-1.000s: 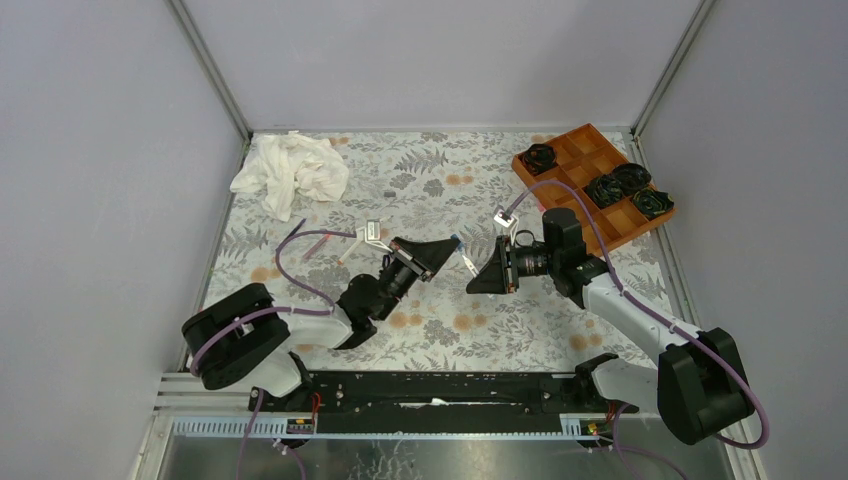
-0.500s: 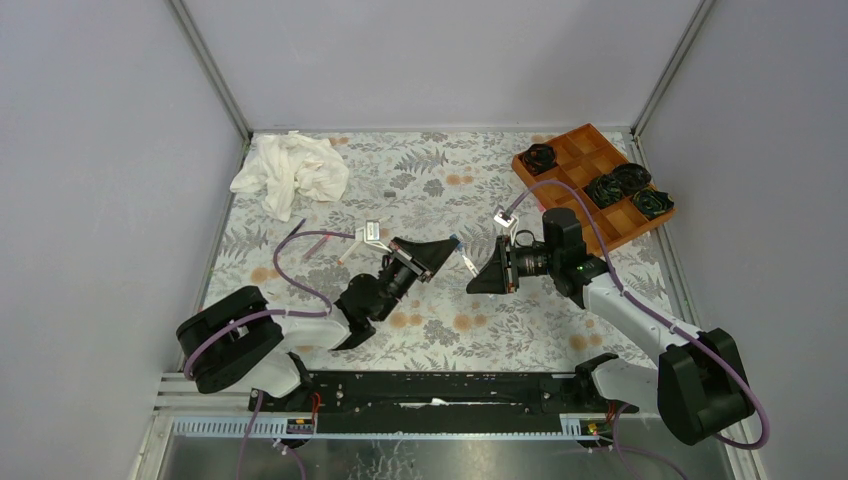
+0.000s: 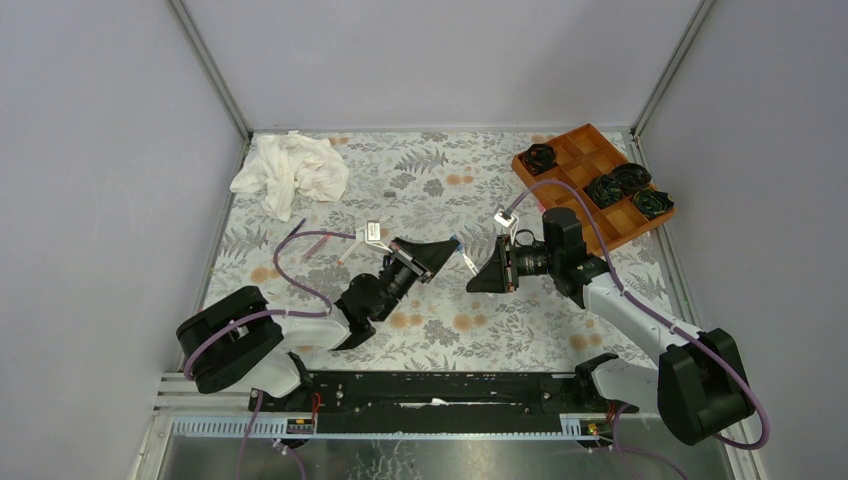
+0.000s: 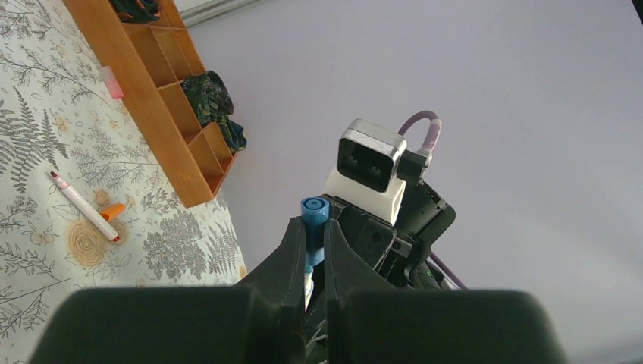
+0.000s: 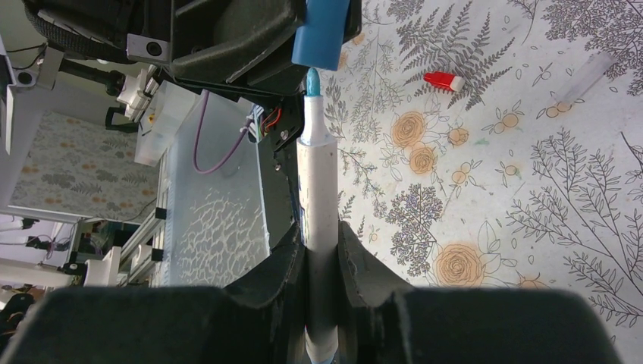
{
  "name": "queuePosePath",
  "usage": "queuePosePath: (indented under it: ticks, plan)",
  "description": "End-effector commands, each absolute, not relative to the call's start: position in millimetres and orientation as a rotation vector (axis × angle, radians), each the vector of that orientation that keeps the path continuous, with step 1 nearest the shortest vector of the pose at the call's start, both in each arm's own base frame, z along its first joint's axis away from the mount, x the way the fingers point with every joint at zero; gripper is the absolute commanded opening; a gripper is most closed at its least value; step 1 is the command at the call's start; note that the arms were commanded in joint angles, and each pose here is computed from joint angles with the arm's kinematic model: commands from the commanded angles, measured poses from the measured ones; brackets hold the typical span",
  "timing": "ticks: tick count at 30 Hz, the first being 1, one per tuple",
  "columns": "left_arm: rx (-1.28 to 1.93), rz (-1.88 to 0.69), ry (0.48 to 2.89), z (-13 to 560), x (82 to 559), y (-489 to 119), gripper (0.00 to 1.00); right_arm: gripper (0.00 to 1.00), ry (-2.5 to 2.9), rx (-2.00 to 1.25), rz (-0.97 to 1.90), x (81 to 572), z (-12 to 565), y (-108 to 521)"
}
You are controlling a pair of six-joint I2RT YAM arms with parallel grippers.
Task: Insert the pens into the pen caps
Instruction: Insert the pen cap onto the pen.
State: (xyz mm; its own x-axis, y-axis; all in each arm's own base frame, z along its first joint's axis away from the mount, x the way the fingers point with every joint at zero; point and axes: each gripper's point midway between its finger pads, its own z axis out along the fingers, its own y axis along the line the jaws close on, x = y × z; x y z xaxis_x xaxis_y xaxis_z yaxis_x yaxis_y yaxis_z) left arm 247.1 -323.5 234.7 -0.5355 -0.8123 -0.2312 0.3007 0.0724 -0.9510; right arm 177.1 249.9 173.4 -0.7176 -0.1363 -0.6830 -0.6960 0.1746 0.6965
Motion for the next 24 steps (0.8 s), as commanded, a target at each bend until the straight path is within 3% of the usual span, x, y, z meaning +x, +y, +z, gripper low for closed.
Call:
queuePosePath:
  ticks: [1, 24]
  plan:
    - [-0.533, -1.584, 1.461, 236.6, 247.6, -320.4, 0.0, 0.0, 1.919, -0.811, 1.534, 183.4, 191.6, 251.8]
    - [-0.52, -1.551, 1.524, 229.3, 246.7, -329.5, 0.0, 0.0, 1.944, -0.785, 1.485, 190.0, 186.7, 250.1]
